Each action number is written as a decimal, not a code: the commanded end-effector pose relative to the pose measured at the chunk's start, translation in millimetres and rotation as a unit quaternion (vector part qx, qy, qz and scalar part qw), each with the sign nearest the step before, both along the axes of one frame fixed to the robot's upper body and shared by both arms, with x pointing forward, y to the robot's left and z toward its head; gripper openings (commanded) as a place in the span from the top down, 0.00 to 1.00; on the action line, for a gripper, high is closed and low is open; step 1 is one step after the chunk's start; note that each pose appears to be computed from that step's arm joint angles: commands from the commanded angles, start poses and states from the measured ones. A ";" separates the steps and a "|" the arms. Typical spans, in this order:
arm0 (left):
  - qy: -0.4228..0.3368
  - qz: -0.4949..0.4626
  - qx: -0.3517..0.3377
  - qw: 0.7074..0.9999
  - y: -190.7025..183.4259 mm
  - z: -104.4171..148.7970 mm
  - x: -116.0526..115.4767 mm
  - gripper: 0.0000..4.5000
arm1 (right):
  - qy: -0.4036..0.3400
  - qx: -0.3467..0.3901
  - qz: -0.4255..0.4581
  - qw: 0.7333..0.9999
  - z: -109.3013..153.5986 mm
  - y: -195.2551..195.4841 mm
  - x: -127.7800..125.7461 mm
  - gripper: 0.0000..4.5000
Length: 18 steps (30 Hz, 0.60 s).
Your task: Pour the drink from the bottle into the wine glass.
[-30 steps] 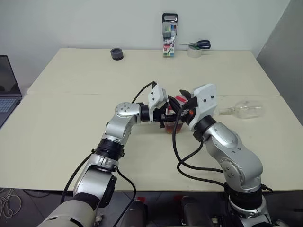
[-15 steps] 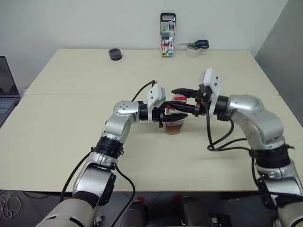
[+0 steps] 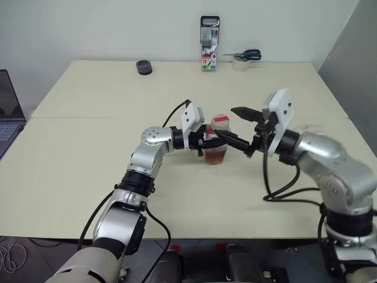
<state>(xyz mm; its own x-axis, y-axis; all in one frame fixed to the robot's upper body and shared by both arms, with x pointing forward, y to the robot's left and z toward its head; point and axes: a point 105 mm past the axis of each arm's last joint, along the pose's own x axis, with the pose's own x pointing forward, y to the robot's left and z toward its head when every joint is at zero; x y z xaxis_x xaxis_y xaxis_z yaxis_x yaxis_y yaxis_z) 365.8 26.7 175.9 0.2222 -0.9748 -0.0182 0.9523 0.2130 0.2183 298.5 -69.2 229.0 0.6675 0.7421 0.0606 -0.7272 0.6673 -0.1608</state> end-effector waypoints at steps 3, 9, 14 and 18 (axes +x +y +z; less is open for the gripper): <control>-0.041 -0.012 -0.010 0.999 -7.0 21.3 -0.6 0.61 | -0.043 0.039 -0.080 0.995 13.0 7.5 1.9 0.05; -0.047 -0.016 -0.005 0.999 -8.6 21.4 -0.9 0.61 | -0.044 0.039 -0.117 0.991 6.0 11.9 11.7 0.05; -0.048 -0.013 -0.005 0.999 -8.4 21.7 0.2 0.61 | -0.058 0.037 -0.131 0.989 6.3 15.5 14.8 0.05; -0.049 -0.012 -0.007 0.999 -8.8 21.8 0.2 0.61 | -0.062 0.053 -0.140 0.987 6.5 19.5 15.7 0.11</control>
